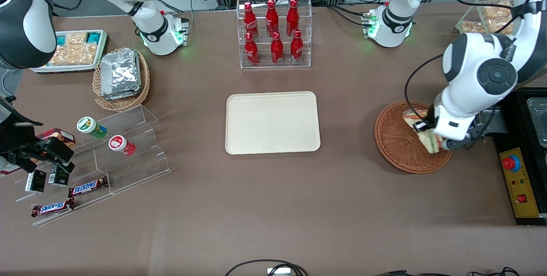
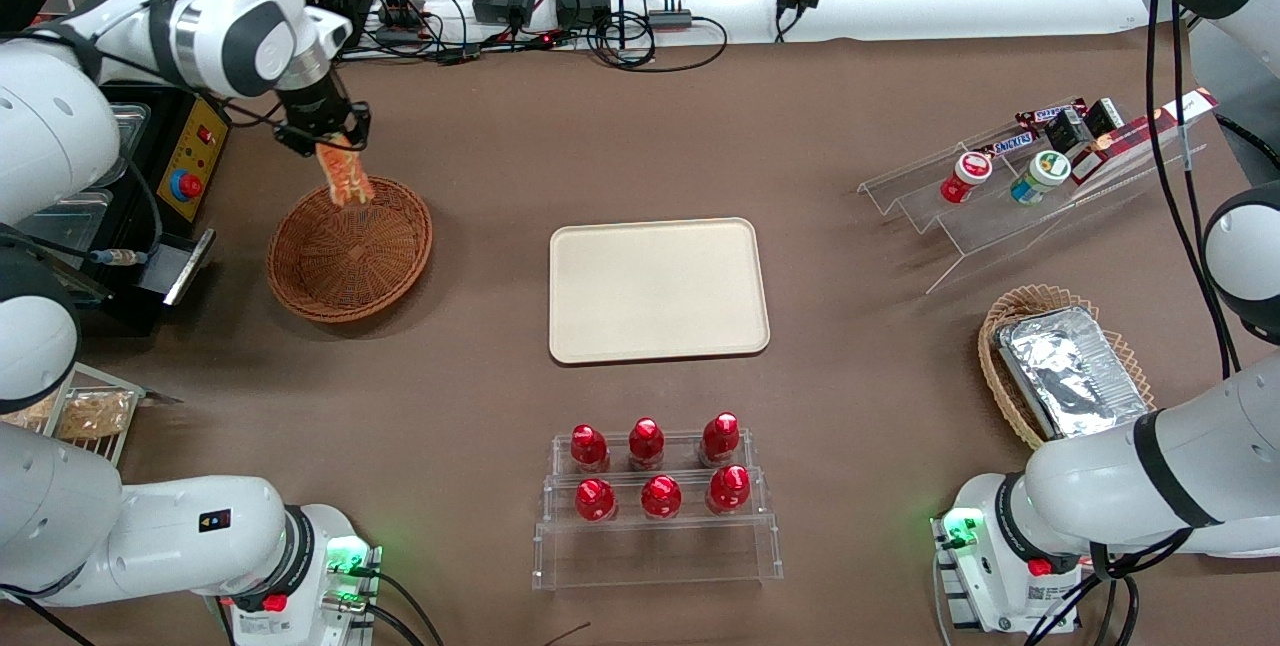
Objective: Place sandwich from basket to tray
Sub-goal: 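Lift the sandwich and carry it with the left gripper over the tray, then lower the sandwich onto the tray and open the left gripper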
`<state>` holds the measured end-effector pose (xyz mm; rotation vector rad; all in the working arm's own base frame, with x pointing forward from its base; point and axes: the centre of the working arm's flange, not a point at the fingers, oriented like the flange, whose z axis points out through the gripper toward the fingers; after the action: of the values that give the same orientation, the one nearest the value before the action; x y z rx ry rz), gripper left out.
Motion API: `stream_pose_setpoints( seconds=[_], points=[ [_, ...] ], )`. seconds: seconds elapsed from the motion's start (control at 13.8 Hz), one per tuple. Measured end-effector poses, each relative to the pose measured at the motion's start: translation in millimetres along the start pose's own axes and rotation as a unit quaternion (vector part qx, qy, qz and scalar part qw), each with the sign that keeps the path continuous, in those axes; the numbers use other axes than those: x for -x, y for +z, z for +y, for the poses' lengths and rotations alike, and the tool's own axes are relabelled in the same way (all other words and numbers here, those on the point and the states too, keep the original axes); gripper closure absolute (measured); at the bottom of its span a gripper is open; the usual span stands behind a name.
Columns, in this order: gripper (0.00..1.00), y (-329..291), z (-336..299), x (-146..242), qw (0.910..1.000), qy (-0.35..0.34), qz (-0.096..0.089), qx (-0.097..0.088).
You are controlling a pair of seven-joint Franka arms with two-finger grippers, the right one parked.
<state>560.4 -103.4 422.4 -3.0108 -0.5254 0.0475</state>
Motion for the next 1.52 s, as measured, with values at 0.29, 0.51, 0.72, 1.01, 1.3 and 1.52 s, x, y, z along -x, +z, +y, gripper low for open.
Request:
stream_pose_setpoints(
  seconds=[0.29, 0.51, 0.72, 1.01, 1.3, 1.52],
  points=[
    [0.8, -21, 77, 41, 0.9968, 0.076, 0.013, 0.018],
    [0.8, -24, 129, 82, 0.9904, 0.135, 0.01, 0.028],
    [0.8, -21, 170, 125, 0.9816, 0.188, 0.002, 0.034],
    [0.8, 10, 224, 178, 0.9676, 0.25, -0.006, 0.034],
    [0.8, 72, 267, 217, 0.9682, 0.249, -0.007, 0.019],
    [0.8, 120, 287, 234, 0.9704, 0.24, -0.014, 0.02]
  ],
)
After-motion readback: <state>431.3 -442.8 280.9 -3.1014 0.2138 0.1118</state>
